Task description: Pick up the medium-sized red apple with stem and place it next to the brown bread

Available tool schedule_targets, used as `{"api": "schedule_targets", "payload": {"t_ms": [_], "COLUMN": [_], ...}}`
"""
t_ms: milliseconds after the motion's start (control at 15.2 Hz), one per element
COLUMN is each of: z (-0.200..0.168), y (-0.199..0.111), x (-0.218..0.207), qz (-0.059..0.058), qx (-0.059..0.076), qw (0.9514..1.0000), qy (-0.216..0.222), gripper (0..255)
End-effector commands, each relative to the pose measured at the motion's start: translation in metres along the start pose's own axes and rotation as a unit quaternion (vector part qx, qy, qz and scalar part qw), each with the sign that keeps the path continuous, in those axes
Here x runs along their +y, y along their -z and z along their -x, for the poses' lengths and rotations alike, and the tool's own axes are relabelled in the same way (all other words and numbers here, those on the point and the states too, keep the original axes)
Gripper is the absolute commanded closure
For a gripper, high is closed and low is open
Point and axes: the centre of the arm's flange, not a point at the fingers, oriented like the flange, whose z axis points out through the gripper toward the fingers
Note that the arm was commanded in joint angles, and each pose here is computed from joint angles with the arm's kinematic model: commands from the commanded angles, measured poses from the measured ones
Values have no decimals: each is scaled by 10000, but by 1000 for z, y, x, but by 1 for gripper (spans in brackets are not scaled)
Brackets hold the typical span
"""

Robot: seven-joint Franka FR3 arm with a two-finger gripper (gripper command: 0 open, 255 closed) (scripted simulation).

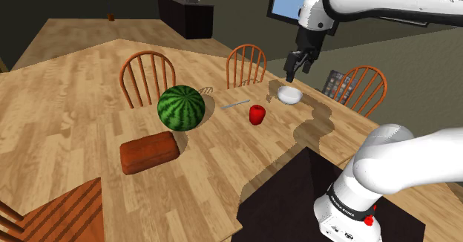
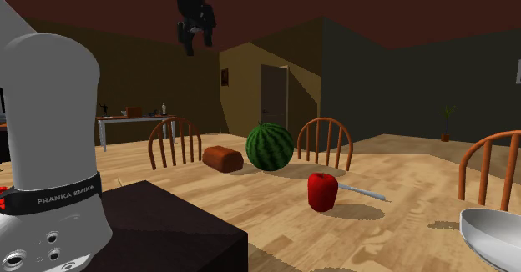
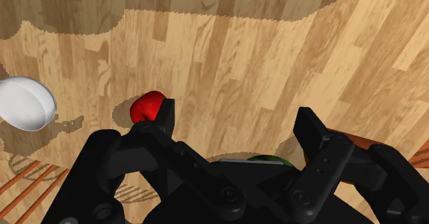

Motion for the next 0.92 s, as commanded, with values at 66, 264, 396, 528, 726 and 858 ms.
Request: {"api": "schedule_targets", "payload": {"t_ms": [66,264,396,528,726,858], "z": [-7,-27,-41,-55,-77,-92], "y": [-9,-36,-54,-72,-100,-119], "x": [8,32,47,62,83,97], "qz": [-23,-91,-136,-182,-250,-295], "qx": [-11,-43,-65,-86,-119,-140], "qw": [10000,9998,9995,9990,9982,9975], "qy": [48,194,290,387,532,629], "gripper": [0,0,0,0,0,0]}}
